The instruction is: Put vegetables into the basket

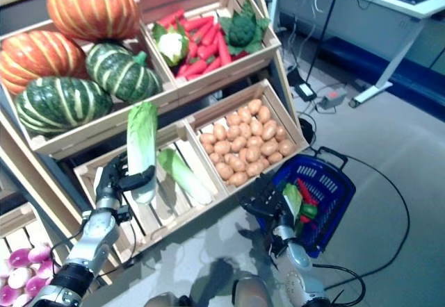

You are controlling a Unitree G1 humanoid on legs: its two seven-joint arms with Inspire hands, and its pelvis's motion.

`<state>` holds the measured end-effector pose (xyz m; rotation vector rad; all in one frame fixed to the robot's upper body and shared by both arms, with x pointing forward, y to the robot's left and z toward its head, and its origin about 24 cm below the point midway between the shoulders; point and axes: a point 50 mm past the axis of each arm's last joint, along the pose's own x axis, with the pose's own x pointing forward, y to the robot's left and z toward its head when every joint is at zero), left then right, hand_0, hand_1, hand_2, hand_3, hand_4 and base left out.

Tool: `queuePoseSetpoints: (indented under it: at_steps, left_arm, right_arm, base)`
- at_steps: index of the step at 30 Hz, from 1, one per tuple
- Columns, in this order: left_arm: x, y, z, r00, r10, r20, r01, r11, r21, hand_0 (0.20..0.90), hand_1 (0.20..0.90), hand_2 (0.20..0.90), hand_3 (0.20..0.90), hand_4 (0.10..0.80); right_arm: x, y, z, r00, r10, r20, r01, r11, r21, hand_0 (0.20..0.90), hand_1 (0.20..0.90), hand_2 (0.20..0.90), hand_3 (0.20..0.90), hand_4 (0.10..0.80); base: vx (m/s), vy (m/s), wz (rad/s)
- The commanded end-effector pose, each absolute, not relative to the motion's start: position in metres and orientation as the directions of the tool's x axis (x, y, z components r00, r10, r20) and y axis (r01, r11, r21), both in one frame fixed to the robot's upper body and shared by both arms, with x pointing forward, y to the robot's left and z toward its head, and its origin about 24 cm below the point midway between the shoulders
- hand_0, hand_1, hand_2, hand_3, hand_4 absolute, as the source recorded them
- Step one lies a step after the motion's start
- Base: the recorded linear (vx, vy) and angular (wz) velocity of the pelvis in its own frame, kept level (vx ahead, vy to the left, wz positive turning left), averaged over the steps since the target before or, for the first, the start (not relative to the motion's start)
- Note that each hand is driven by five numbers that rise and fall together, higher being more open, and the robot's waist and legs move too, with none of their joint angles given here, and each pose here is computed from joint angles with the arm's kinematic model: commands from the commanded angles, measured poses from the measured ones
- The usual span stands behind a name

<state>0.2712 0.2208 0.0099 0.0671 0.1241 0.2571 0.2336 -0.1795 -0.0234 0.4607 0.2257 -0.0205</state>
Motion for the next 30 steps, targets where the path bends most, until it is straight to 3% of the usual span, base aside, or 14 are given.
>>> queuePoseSetpoints:
  at_steps: [1,6,14,22,30]
  left_arm:
    - [0.281,0.215,0.077,0.959,0.12,0.256,-0.148,0.985,0.09,0.3,0.3,0.3,0.3,0.4]
    - [0.28,0.195,0.09,0.952,-0.073,0.297,0.013,0.98,0.198,0.3,0.3,0.3,0.3,0.4]
    - [0.284,0.178,0.097,0.936,-0.203,0.288,0.12,0.952,0.281,0.3,0.3,0.3,0.3,0.4]
    - [0.286,0.163,0.095,0.921,-0.296,0.252,0.217,0.929,0.298,0.3,0.3,0.3,0.3,0.4]
    - [0.286,0.14,0.093,0.892,-0.383,0.24,0.314,0.907,0.28,0.3,0.3,0.3,0.3,0.4]
  right_arm:
    - [0.262,-0.151,0.026,0.978,0.198,0.071,-0.203,0.798,0.567,0.9,0.9,0.9,0.9,0.8]
    - [0.276,-0.142,0.057,0.915,0.321,0.246,-0.404,0.718,0.566,0.9,0.9,0.9,0.9,0.8]
    - [0.296,-0.15,0.109,0.841,0.328,0.43,-0.525,0.686,0.504,0.9,0.9,0.9,0.9,0.8]
    - [0.309,-0.149,0.145,0.797,0.359,0.485,-0.576,0.693,0.433,0.9,0.9,0.9,0.9,0.8]
    - [0.322,-0.139,0.148,0.809,0.405,0.425,-0.576,0.692,0.436,0.9,0.9,0.9,0.9,0.8]
  base:
    - [-0.02,-0.054,0.29]
    - [-0.017,-0.051,0.26]
    - [-0.008,-0.022,0.13]
    - [0.0,0.0,0.0]
    - [0.002,0.014,0.04]
